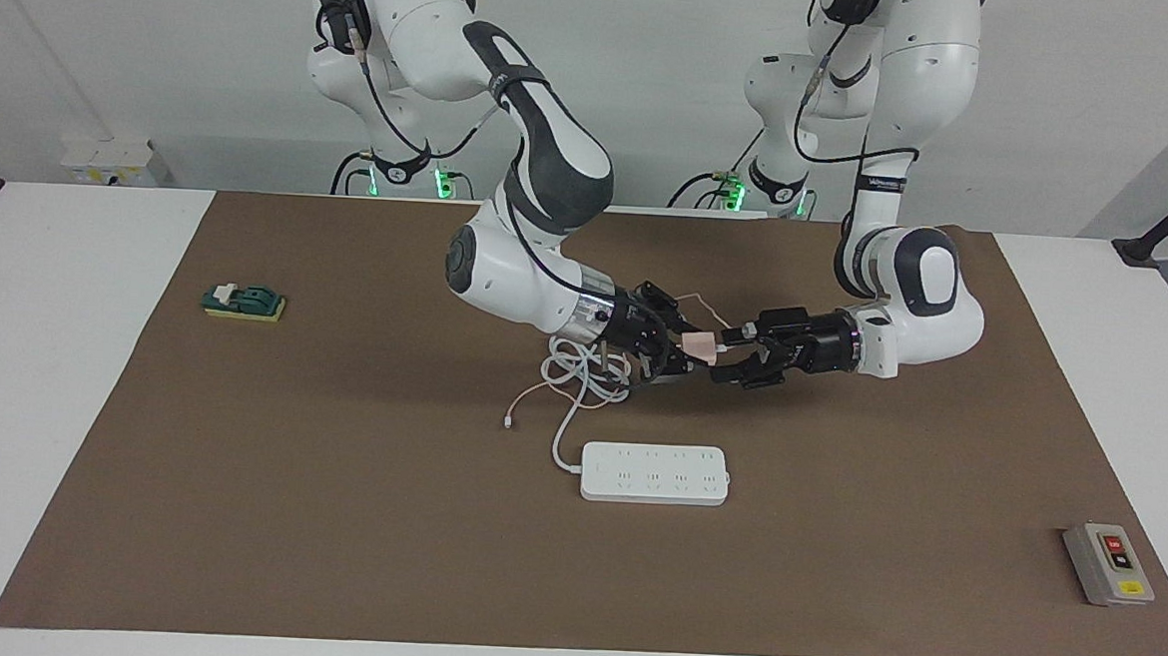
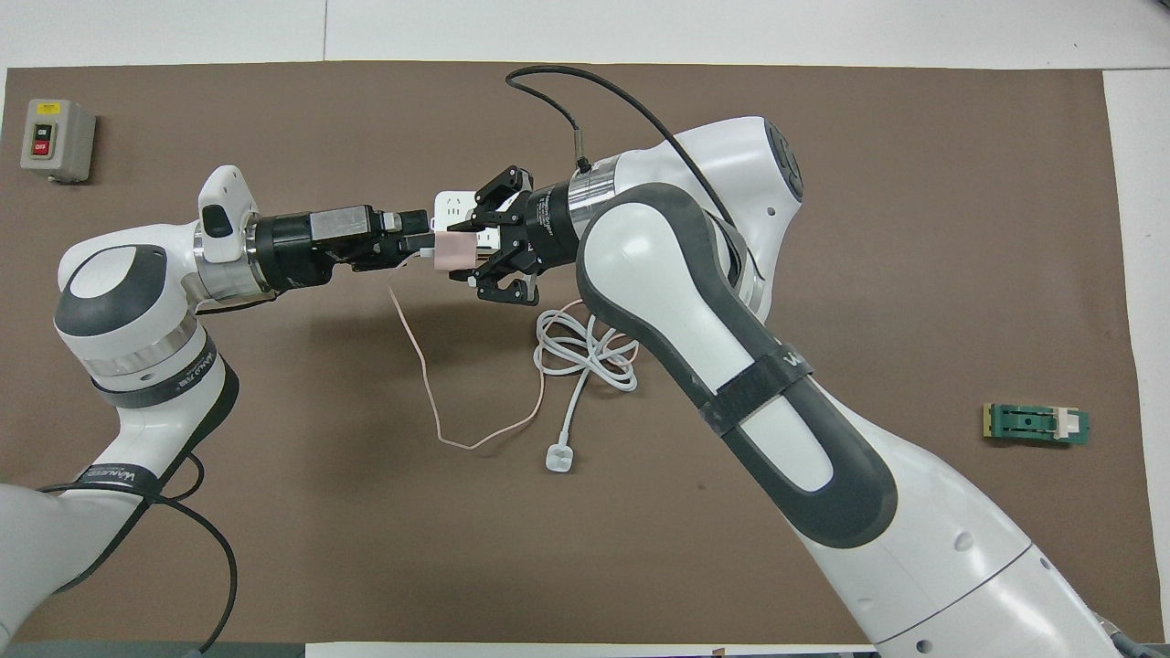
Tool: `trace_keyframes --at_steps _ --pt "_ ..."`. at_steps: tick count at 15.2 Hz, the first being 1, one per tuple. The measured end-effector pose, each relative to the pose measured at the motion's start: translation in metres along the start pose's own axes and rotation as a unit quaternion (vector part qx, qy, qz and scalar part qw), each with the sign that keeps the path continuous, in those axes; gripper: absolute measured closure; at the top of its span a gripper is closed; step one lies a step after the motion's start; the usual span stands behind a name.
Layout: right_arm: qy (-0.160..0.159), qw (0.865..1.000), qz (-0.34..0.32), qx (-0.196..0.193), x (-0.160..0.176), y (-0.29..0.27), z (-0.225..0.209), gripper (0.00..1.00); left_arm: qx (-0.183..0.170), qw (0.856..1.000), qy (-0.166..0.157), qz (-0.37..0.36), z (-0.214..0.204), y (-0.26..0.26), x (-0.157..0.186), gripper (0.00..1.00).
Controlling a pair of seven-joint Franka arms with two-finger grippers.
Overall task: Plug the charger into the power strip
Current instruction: 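Pass the pink charger from the right gripper into the left gripper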
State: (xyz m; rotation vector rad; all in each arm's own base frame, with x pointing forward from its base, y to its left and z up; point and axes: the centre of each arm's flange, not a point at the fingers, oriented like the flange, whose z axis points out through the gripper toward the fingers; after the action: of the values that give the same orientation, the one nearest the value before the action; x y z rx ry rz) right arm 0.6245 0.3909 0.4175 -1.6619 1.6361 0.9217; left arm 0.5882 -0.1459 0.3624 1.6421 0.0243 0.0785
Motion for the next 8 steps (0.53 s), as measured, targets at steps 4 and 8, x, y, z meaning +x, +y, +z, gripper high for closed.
trace_keyframes --at_steps 4,8 --pt "0.0 1.0 0.0 0.0 0.0 0.0 0.0 0.51 0.007 1.0 -0.005 0.002 -0.0022 0.0002 -0.0017 0.05" --pt "0.0 1.0 0.0 0.0 -0.0001 0.0 0.0 0.51 0.008 1.0 -0.005 0.002 -0.0023 0.0001 -0.0018 0.05"
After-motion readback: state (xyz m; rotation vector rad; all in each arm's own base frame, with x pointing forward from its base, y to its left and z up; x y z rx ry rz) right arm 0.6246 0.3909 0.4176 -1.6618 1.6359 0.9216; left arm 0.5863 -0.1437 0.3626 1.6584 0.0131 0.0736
